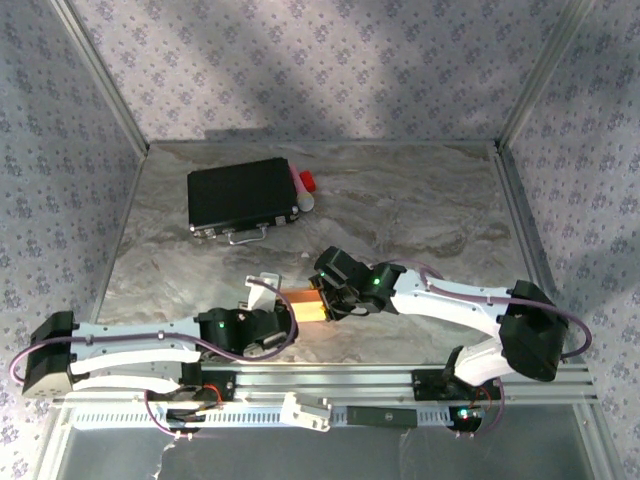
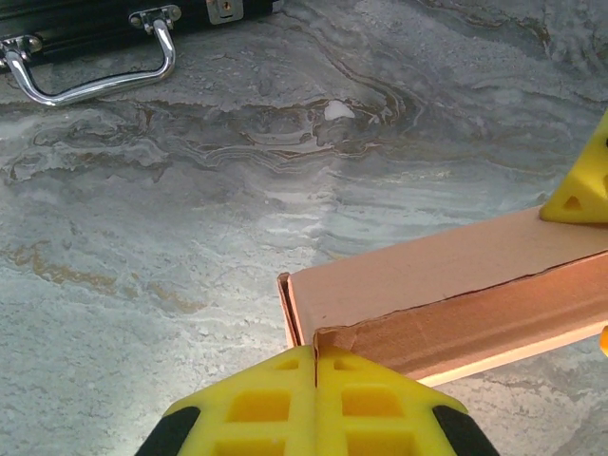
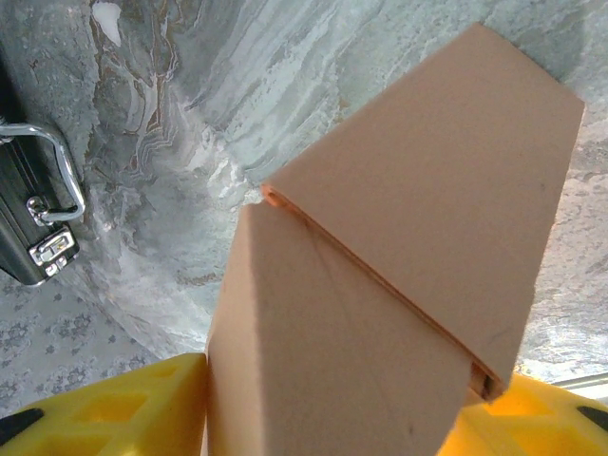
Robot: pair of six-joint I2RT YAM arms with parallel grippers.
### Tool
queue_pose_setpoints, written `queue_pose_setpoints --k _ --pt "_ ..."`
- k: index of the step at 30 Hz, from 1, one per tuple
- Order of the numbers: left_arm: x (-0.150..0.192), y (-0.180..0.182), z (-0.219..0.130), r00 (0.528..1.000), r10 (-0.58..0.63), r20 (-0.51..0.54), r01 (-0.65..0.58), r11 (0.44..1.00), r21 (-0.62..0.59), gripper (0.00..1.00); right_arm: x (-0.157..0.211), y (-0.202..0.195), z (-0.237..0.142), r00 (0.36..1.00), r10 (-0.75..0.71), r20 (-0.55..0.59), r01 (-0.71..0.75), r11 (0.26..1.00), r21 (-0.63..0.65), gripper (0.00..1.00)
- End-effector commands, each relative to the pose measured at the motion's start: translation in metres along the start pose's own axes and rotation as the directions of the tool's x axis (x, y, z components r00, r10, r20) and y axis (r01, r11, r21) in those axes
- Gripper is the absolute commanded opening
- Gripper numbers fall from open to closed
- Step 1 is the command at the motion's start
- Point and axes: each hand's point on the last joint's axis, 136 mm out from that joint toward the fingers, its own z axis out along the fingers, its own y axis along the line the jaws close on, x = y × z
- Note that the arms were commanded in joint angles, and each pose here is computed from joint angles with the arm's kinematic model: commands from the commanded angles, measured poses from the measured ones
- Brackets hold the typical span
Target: Fold the paper box
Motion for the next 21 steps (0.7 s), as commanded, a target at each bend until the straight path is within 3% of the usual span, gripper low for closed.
queue_pose_setpoints --k 1,2,4,9,14,21 --pt "0.001 -0.003 -0.001 0.999 -0.045 0.006 0.045 0.999 0.026 0.00 -0.010 -0.018 0.007 0.924 0.378 0.060 -0.380 0.924 0.036 0.57" --pt "0.002 -0.004 -0.001 0.999 -0.046 0.001 0.046 0.998 0.030 0.00 -0.011 -0.019 0.007 0.923 0.379 0.064 -0.382 0.924 0.036 0.57" --pt "0.000 -0.004 -0.003 0.999 -0.053 -0.001 0.053 0.998 0.031 0.14 -0.012 -0.020 0.008 0.924 0.377 0.070 -0.380 0.924 0.038 0.56" --pt "-0.012 -0.010 -0.012 0.997 -0.083 0.007 0.083 0.995 0.063 0.32 -0.012 -0.022 0.009 0.926 0.372 0.069 -0.375 0.926 0.037 0.56" --pt "-0.019 -0.018 -0.020 0.992 -0.126 0.000 0.125 0.984 0.125 0.43 -0.013 -0.022 0.010 0.928 0.366 0.071 -0.369 0.929 0.032 0.55" --pt "-0.034 -0.021 -0.038 0.977 -0.213 -0.003 0.210 0.958 0.197 0.41 -0.016 -0.022 0.010 0.927 0.368 0.076 -0.371 0.928 0.028 0.54"
